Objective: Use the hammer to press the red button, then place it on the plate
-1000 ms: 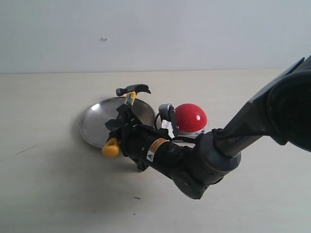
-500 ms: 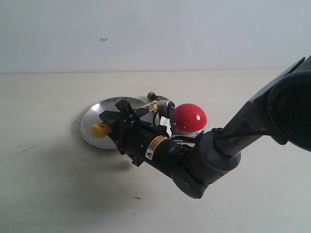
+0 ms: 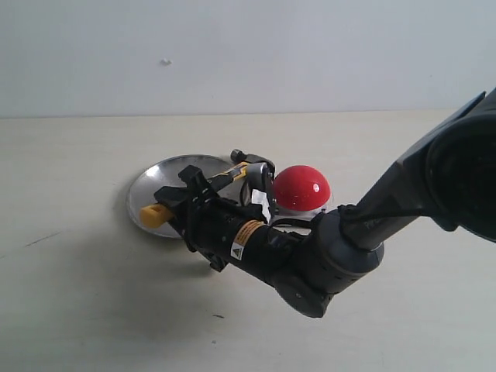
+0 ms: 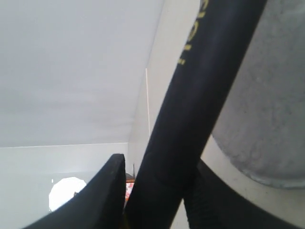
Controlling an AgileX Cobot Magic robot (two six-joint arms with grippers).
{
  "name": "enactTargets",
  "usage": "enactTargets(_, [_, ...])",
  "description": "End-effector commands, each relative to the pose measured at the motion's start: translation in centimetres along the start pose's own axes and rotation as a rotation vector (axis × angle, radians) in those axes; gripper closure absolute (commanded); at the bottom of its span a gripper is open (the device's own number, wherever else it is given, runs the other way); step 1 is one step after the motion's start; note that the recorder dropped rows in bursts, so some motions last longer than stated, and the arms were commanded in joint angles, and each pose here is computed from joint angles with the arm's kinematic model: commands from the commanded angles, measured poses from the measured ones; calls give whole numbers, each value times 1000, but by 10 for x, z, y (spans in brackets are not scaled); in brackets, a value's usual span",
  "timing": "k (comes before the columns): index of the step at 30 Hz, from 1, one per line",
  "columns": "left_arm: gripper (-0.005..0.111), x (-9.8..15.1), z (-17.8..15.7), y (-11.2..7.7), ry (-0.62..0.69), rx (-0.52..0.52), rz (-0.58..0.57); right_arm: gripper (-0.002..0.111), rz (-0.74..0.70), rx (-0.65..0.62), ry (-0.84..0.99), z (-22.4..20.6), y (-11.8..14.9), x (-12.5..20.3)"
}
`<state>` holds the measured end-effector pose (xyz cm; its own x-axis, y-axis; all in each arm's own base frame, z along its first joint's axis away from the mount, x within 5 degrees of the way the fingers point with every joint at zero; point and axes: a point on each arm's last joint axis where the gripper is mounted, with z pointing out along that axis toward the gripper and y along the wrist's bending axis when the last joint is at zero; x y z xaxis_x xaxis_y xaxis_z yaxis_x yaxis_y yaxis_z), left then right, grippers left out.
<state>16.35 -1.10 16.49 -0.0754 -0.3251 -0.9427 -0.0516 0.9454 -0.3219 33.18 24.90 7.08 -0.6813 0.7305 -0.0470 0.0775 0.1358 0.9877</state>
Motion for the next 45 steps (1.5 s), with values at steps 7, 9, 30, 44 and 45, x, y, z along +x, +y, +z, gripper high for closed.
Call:
enactTargets(7, [107, -2, 0, -2, -16, 17, -4, 108, -293, -10, 91, 1, 25, 5])
enactTargets(9, [107, -2, 0, -2, -16, 17, -4, 108, -359, 6, 116, 3, 34, 6])
enactTargets(30, [107, -1, 0, -3, -12, 32, 2, 108, -382, 72, 325, 8, 50, -6])
enactTargets(44, [107, -1, 0, -4, -12, 34, 3, 99, -278, 130, 316, 9, 40, -7])
enactTargets(45, [107, -1, 0, -4, -12, 34, 3, 95, -275, 131, 314, 9, 40, -7])
